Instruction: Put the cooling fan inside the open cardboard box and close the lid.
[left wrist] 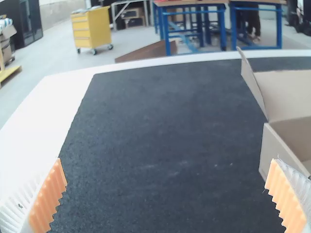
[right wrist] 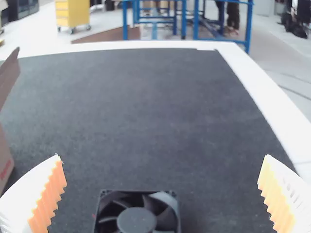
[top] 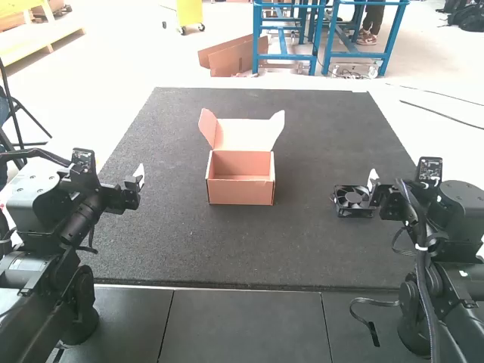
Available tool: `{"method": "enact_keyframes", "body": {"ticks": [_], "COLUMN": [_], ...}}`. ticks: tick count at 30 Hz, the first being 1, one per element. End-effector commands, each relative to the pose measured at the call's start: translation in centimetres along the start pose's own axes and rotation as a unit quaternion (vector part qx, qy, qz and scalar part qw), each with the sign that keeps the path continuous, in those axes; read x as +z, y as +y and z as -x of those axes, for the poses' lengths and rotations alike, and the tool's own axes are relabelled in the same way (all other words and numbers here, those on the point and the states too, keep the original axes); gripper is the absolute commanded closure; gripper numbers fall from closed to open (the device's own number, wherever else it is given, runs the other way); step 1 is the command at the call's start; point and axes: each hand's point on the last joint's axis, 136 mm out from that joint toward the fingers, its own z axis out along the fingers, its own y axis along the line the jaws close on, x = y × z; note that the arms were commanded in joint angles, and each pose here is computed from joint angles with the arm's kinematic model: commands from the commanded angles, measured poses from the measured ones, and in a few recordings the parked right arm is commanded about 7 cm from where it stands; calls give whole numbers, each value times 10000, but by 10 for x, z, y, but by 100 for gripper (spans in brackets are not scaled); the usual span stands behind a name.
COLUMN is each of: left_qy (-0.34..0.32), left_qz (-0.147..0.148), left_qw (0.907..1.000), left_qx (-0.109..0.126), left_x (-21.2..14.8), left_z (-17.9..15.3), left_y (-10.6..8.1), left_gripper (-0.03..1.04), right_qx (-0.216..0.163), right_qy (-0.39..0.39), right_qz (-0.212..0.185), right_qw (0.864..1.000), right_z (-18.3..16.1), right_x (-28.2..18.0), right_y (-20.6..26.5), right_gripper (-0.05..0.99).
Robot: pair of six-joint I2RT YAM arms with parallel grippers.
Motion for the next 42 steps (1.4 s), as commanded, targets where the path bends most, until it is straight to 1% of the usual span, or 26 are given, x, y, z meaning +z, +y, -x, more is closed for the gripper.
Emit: {"method": "enact_keyframes", "body": {"ticks": [1, 4, 20, 23, 31, 34, 35, 37, 39, 42], "left_qy": [-95, -87, -149, -374, -429, -424, -447, -529, -852, -1087], "left_qz": [85, 85, 82, 154, 228, 229, 238, 267, 373, 396], "left_qw": [9999, 9999, 9998, 9992, 9988, 9986, 9985, 9980, 9955, 9931], "left_qx": [-72, -72, -84, -73, -81, -212, -211, -208, -202, -198], "left_x": [-1, -1, -1, -1, -2, -2, -2, -2, -5, -9], "left_z": [3, 3, 6, 17, 20, 19, 20, 24, 41, 58], "left_y": [4, 4, 4, 7, 9, 9, 10, 11, 15, 17], "left_gripper": [4, 4, 4, 4, 4, 4, 4, 4, 4, 4], "right_qx": [-18, 31, 23, 86, 88, 110, 118, 121, 134, 138], "right_qy": [-14, -13, -44, -204, -242, -219, -227, -396, -1000, -1289], "right_qz": [129, 83, 67, 13, -48, -32, -24, -32, -63, -56], "right_qw": [9999, 10000, 10000, 9998, 9997, 9997, 9997, 9991, 9949, 9915], "right_z": [0, 0, 1, 9, 11, 9, 10, 18, 48, 71], "right_x": [0, 0, 0, 0, -1, 0, 0, -1, -5, -11], "right_y": [4, 2, 2, 0, -3, -2, -2, -2, -4, -4], "right_gripper": [2, 2, 2, 2, 2, 2, 2, 2, 2, 2]}}
